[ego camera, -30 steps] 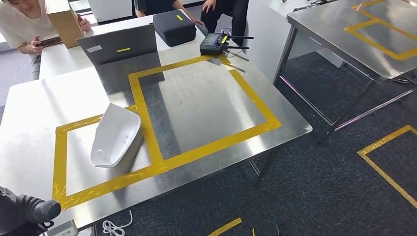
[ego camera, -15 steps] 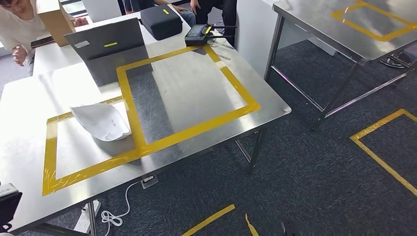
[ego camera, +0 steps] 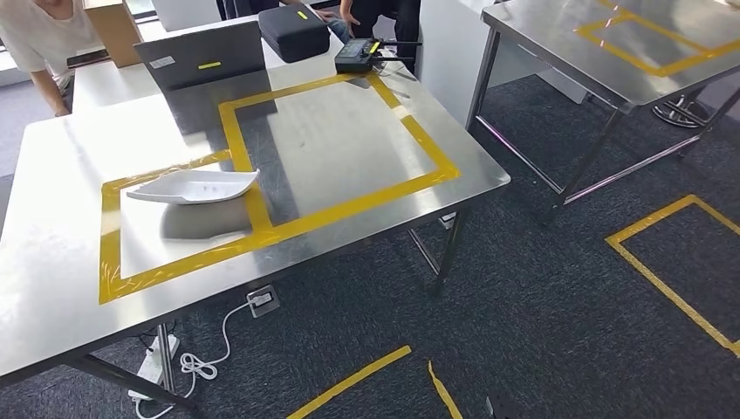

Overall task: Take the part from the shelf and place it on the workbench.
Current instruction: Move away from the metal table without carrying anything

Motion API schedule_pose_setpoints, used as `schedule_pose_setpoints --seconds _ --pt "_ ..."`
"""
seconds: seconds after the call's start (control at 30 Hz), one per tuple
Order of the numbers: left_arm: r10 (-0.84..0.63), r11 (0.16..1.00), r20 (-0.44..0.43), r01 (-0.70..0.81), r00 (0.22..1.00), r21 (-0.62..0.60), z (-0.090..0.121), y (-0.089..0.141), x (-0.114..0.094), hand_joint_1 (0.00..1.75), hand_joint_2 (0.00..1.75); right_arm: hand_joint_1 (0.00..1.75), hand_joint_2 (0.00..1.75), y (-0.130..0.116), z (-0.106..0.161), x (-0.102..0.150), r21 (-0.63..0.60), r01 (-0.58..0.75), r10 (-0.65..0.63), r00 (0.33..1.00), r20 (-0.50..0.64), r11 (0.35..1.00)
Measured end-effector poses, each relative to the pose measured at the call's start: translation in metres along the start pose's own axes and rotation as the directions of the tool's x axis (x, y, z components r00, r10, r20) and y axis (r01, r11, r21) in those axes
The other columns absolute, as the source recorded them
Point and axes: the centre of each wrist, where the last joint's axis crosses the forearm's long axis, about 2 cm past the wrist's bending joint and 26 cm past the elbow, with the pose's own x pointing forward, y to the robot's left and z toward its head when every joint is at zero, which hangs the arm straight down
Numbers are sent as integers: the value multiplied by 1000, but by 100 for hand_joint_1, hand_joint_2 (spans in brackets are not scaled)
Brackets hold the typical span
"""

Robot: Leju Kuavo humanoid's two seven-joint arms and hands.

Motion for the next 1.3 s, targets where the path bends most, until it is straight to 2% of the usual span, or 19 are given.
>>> schedule_pose_setpoints --seconds 0.03,0.1,0.2,0.27,0.37,0.57,0.63,0.67,0.7,0.77,0.83,0.9,0.97,1.03,1.3 --pt "-15 1000 -155 16 988 7 15 -3 -20 0 0 0 0 -1 0 0 -1 -1 1 1000 0 1000" --pt "-20 1000 -393 24 919 4 50 -11 -54 0 0 0 0 -2 0 1 -4 -5 5 1000 -4 1000" --pt "-31 999 -604 6 796 -44 102 -23 -88 0 0 0 0 -5 -1 4 -7 -17 17 1000 -24 1000" --pt "-66 995 -682 -5 729 -102 130 -30 -102 0 0 0 0 -6 -1 5 -10 -28 27 998 -49 1000" --pt "-109 987 -734 -17 670 -162 155 -35 -111 0 0 0 0 -7 -1 5 -10 -37 36 997 -73 999" --pt "-130 980 -763 -37 633 -198 167 -36 -117 0 0 0 0 -9 -1 4 -13 -43 41 995 -88 999" --pt "-154 957 -720 -79 676 -280 166 -38 -116 0 0 0 0 -9 -1 4 -13 -47 46 995 -93 999" --pt "-187 931 -660 -84 727 -356 163 -40 -114 0 0 0 0 -9 -1 4 -12 -53 52 994 -92 999" --pt "-237 890 -563 -56 792 -453 159 -43 -110 0 0 0 0 -10 -1 4 -9 -62 60 994 -88 998" --pt "-364 759 -283 106 887 -643 149 -52 -97 0 0 0 0 -9 -1 6 -1 -82 82 995 -65 997" --pt "-454 602 -16 294 891 -742 144 -65 -80 0 0 0 0 -8 -1 10 9 -97 97 995 -32 995" --pt "-480 486 142 398 865 -778 146 -83 -60 0 0 0 0 -6 -2 15 15 -103 103 995 -3 995" --pt "-475 413 228 444 850 -795 153 -99 -45 0 0 0 0 -3 -3 20 22 -107 107 994 19 994" --pt "-466 370 278 470 840 -801 160 -108 -37 0 0 0 0 0 -3 24 27 -112 111 993 33 993" --pt "-449 311 358 519 819 -796 171 -116 -32 0 0 0 0 3 -3 25 32 -118 117 992 42 993"
